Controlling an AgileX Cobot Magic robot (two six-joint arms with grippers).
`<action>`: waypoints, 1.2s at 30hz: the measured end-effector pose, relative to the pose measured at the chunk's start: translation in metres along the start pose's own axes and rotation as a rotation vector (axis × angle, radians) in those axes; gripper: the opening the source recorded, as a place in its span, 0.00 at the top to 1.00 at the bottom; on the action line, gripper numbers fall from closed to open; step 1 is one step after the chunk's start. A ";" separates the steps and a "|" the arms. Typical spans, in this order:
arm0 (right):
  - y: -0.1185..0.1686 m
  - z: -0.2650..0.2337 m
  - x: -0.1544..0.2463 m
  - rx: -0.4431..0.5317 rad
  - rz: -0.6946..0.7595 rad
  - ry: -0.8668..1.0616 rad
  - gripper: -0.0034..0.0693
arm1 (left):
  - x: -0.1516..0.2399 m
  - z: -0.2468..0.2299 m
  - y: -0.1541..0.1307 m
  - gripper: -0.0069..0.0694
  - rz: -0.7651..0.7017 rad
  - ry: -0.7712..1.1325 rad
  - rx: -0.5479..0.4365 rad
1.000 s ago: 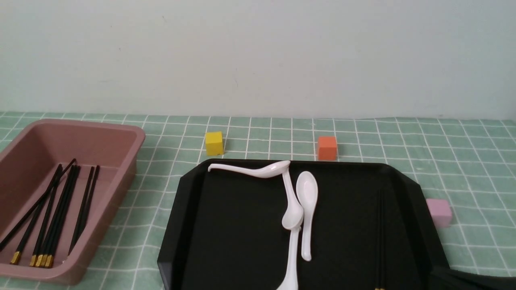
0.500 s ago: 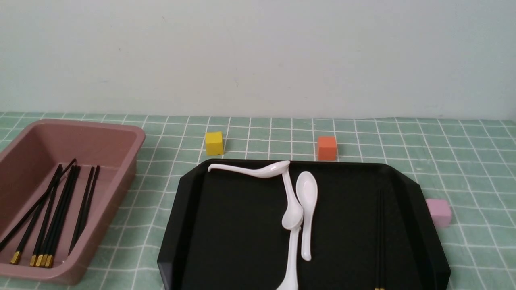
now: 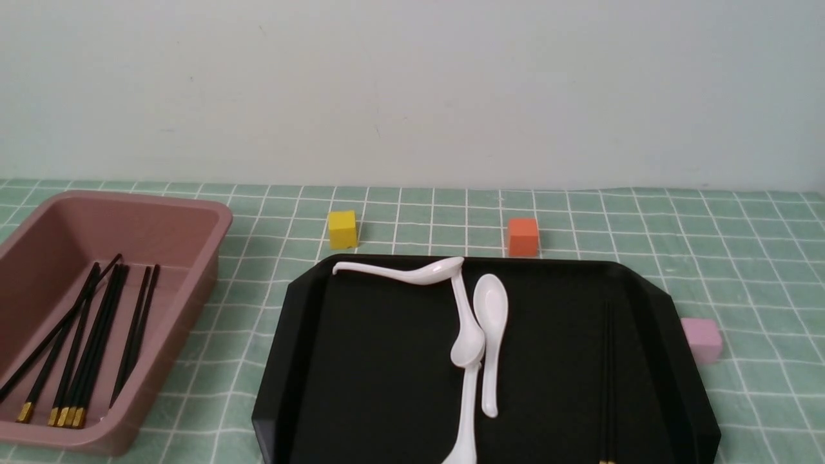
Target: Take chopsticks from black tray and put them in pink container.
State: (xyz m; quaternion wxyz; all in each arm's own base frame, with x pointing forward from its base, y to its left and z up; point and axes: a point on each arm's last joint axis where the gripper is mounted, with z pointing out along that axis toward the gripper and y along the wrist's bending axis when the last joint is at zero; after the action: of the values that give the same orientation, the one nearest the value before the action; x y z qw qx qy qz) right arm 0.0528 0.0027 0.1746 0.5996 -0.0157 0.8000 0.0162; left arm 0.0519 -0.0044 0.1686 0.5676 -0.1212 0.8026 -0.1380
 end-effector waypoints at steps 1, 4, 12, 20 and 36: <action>0.000 0.000 0.000 0.000 0.000 0.000 0.88 | 0.000 0.000 0.000 0.60 0.000 0.000 0.000; 0.000 0.000 0.000 0.000 0.000 -0.001 0.87 | 0.000 0.000 0.000 0.60 0.000 0.000 0.000; 0.000 0.000 0.000 0.000 0.000 0.001 0.86 | 0.000 0.000 0.000 0.60 0.000 0.000 0.000; 0.000 0.000 0.000 0.000 0.000 0.001 0.84 | 0.000 0.000 0.000 0.60 0.000 0.000 0.000; 0.000 0.000 0.000 0.000 0.000 0.001 0.82 | 0.000 0.000 0.000 0.60 0.000 0.000 0.000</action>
State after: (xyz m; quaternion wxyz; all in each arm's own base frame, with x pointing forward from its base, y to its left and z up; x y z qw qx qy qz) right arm 0.0527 0.0027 0.1747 0.5992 -0.0157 0.8003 0.0162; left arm 0.0519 -0.0044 0.1686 0.5676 -0.1212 0.8026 -0.1380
